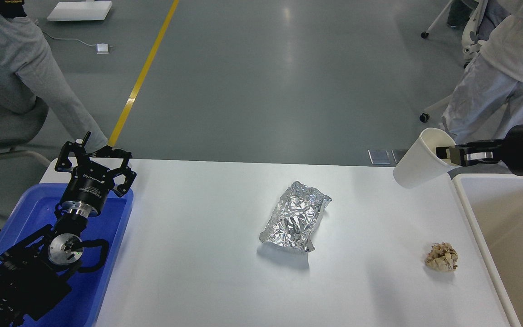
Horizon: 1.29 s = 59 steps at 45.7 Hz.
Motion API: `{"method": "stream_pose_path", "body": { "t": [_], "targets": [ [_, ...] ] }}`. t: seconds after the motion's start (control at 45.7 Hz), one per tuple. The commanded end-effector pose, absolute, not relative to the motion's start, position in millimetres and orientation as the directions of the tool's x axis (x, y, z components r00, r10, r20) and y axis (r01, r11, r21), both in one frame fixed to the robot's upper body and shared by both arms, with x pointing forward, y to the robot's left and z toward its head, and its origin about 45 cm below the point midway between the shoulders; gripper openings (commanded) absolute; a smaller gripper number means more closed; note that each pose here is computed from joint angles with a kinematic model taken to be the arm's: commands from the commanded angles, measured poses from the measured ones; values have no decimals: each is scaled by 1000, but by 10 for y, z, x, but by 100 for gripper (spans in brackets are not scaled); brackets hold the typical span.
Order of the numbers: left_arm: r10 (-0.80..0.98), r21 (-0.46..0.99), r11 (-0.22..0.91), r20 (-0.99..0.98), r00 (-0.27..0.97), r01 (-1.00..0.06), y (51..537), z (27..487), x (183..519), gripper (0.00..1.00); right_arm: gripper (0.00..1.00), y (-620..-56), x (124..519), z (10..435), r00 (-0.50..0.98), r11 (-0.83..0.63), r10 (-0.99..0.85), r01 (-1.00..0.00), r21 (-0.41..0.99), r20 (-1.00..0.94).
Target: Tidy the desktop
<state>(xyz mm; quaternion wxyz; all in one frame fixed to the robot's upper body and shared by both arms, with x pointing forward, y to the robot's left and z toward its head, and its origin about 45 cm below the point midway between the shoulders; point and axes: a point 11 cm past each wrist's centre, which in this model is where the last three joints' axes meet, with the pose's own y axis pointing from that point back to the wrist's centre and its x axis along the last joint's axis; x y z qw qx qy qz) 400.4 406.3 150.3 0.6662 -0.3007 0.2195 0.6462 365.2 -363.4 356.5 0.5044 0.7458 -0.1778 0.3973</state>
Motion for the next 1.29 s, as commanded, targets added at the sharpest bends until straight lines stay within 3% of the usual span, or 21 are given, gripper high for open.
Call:
{"method": "stream_pose_path", "body": {
  "t": [0.0, 0.131, 0.241, 0.503, 0.656, 0.963, 1.269],
  "targets": [
    [729, -117, -16, -681, 69, -993, 4063, 1503, 4004, 100, 0, -3929, 3581, 3727, 601, -373, 92, -718, 587, 794],
    [729, -117, -16, -681, 69, -993, 4063, 1503, 4004, 100, 0, -4188, 3522, 3904, 541, -331, 23, -789, 517, 841],
    [729, -117, -16, -681, 69, -993, 4063, 1503, 4004, 100, 0, -4499, 3485, 3972, 503, -284, -170, -848, 447, 847],
    [729, -117, -16, -681, 69, -993, 4063, 1503, 4004, 100, 0, -5219, 3405, 3767, 276, -69, -571, -955, 290, 773],
    [729, -117, -16, -681, 69, -993, 4063, 1502, 4004, 100, 0, -5506, 3324, 3549, 126, 42, -711, -974, 222, 691],
    [729, -117, -16, -681, 69, -993, 4063, 1503, 4004, 100, 0, -5964, 3117, 2930, -142, 287, -864, -927, 242, 483],
    [729, -116, -16, -681, 67, -993, 4064, 1496, 3999, 100, 0, -6136, 2943, 1908, -259, 431, -863, -825, 365, 433]
  ]
}}
